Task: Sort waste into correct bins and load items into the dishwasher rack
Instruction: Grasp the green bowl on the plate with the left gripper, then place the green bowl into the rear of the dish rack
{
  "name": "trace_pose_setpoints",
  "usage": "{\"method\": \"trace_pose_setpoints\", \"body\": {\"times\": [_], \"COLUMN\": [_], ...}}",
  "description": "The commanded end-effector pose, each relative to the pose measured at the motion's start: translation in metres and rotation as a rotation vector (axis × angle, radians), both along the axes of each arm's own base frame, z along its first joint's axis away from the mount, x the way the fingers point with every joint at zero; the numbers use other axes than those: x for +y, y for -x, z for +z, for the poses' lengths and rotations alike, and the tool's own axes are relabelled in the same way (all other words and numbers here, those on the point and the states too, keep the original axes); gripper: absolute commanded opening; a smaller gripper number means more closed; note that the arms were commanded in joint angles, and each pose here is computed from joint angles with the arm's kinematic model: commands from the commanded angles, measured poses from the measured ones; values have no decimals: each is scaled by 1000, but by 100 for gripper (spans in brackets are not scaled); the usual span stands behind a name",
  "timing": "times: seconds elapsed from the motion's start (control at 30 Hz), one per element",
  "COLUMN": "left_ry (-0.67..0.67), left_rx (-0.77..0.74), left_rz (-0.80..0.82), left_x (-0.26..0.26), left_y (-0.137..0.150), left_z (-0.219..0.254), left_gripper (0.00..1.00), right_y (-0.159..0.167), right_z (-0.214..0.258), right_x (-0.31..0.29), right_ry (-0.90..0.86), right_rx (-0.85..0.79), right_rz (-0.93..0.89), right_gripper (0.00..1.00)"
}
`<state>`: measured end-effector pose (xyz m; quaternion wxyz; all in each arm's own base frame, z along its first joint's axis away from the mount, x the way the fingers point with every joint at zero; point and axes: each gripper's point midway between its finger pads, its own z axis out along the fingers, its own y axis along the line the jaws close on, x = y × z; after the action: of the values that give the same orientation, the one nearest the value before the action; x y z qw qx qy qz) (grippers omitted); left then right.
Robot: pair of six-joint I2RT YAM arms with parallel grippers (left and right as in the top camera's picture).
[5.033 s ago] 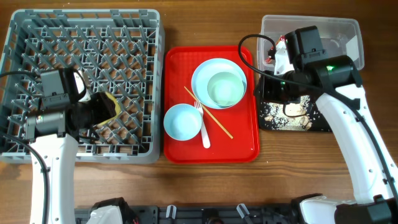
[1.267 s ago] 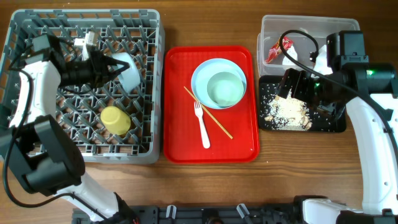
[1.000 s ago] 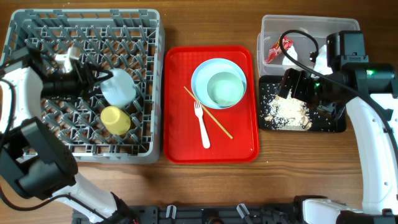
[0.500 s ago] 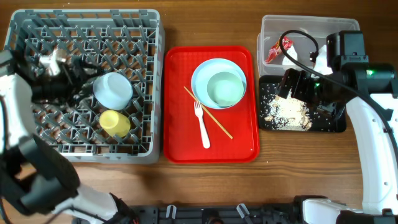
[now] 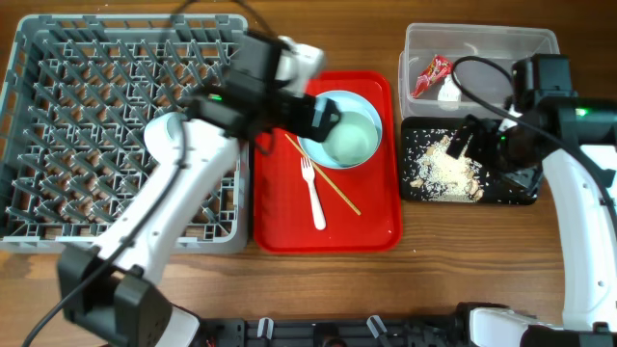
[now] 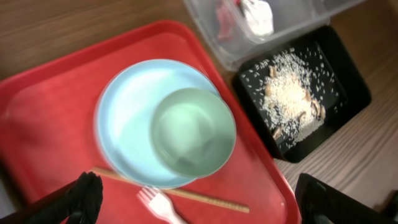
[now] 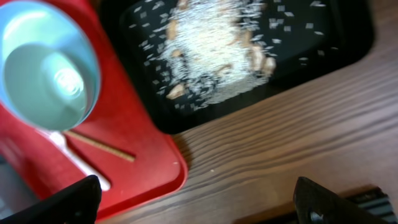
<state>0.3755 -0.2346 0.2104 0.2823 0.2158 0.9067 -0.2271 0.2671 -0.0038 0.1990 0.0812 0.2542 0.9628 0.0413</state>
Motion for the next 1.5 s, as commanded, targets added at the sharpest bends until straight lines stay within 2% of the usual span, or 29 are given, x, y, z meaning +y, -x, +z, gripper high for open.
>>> {"method": "trace_pose_setpoints", "body": {"times": [0.0, 0.2, 0.27, 0.33, 0.4, 0.43, 0.5, 0.6, 0.77, 1.0, 1.13, 1.27, 1.4, 1.47], "left_ry": [-95, -133, -160, -192, -226, -253, -341, -448, -451, -452, -450, -424, -332, -235], "left_rx": [-36, 12, 46, 87, 128, 142, 146, 120, 116, 117, 115, 85, -11, -54], "left_rz": [-37, -141, -166, -180, -183, -175, -138, -83, -79, -80, -80, -74, -45, -27], "left_x": [-48, -99, -109, -111, -107, -103, -87, -66, -65, -65, -65, -65, -61, -52], "left_y": [1, 13, 20, 26, 31, 32, 30, 23, 22, 23, 23, 23, 18, 15], "left_z": [-33, -92, -117, -139, -157, -165, -177, -182, -182, -182, -180, -156, -92, -48], "left_gripper": [100, 99, 96, 90, 78, 75, 70, 57, 32, 5, 4, 4, 4, 4], "right_y": [6, 10, 10, 10, 9, 9, 9, 9, 9, 9, 9, 9, 9, 9], "right_z": [3, 3, 3, 3, 3, 3, 3, 3, 3, 3, 3, 3, 3, 3], "right_x": [-25, -41, -41, -41, -41, -41, -41, -41, -41, -41, -41, -41, -41, -41], "right_ry": [39, 40, 41, 41, 42, 42, 42, 42, 43, 45, 45, 45, 45, 45], "right_rx": [5, 14, 13, 13, 11, 10, 10, 10, 10, 10, 11, 10, 10, 10], "right_rz": [-111, -155, -155, -154, -148, -147, -148, -148, -141, -131, -130, -130, -130, -130], "right_gripper": [100, 100, 100, 100, 100, 100, 100, 100, 100, 100, 100, 100, 100, 100]}}
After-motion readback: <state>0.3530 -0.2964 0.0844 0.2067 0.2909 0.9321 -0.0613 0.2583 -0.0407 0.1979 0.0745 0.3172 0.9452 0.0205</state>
